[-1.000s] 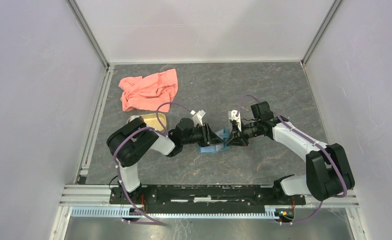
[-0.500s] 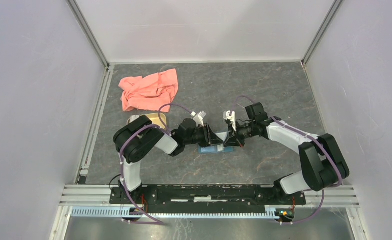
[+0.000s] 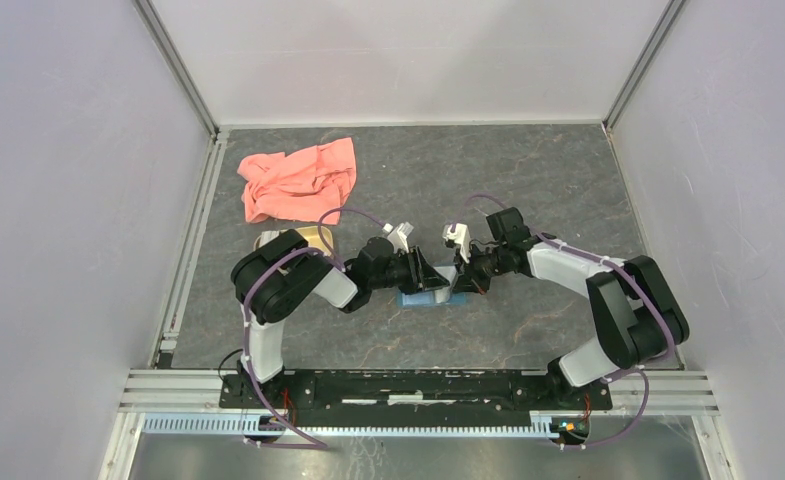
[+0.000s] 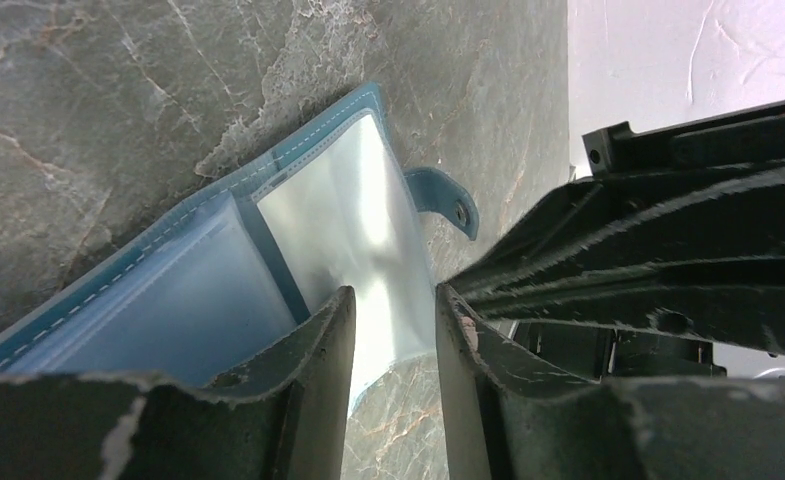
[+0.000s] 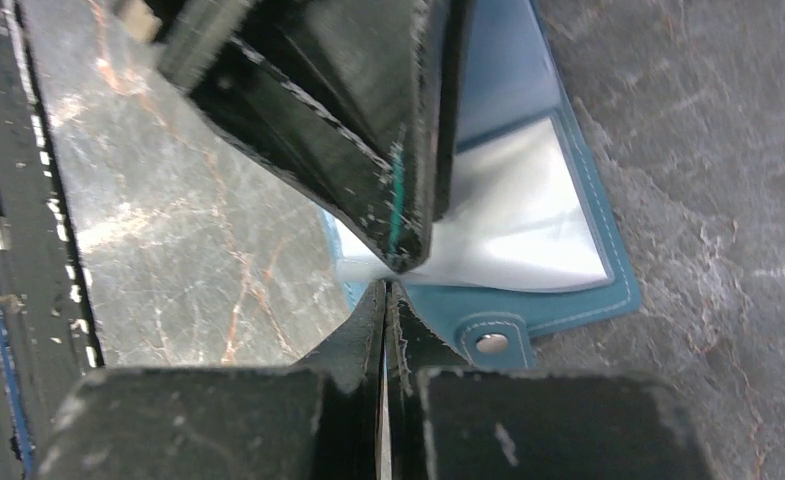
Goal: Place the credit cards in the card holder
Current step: Open the card holder at the center of the board.
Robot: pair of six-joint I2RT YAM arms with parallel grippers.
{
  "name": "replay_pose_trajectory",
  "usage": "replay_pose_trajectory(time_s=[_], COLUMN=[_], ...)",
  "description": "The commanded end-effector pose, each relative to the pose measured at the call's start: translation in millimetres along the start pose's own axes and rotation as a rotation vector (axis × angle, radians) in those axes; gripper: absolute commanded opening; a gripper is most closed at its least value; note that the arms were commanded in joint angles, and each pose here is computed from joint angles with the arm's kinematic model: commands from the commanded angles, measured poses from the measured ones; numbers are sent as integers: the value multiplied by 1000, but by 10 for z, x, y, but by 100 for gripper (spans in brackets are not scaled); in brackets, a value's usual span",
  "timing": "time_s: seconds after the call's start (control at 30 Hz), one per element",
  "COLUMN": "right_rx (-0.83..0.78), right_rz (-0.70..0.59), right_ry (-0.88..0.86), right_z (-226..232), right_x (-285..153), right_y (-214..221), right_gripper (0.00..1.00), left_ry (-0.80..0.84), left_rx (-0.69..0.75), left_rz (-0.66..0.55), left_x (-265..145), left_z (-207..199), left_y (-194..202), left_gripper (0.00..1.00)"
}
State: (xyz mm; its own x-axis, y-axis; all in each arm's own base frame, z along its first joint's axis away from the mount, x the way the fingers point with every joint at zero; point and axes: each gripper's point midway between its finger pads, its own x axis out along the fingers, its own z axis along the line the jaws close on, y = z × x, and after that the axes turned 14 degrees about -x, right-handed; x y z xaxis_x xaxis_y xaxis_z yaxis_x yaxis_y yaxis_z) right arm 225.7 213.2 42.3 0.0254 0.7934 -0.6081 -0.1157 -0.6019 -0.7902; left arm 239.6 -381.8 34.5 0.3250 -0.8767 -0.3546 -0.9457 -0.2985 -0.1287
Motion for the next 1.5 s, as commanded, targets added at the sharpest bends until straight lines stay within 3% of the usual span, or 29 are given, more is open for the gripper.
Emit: replay_pose_trajectory(time_s=[0.0,0.23,0.5,0.67,0.87,1.17,1.47], right_rx=[-5,-20,-197,-181,-79,-8,25], right_rz=[86,125,-103,-165,-56,227,283], right_ry=[85,99,-13,-74,-50,86,23], right_z=[-207,-255,68,187,61,-247,-180], right_x=[-18,-46,-199,-160,2,-1,79], right_y=[104,153,-375,-441,-183,390,535], right_gripper=[0,0,2,3,4,0,0], left_ry=[43,62,48,43,35,28,12], left_rx=[-9,-5,-12,-18,-19,-11,-14], left_rz=[-10,-17,-8,2,1,-31,-35], left_x=[42,10,39,76,76,-27,-108], left_z=[-112,-178,-106,-68,-37,-31,51], left_y=[-53,-102,-87,-77,-76,-193,-214], left_gripper=[43,47,41,36,35,36,36])
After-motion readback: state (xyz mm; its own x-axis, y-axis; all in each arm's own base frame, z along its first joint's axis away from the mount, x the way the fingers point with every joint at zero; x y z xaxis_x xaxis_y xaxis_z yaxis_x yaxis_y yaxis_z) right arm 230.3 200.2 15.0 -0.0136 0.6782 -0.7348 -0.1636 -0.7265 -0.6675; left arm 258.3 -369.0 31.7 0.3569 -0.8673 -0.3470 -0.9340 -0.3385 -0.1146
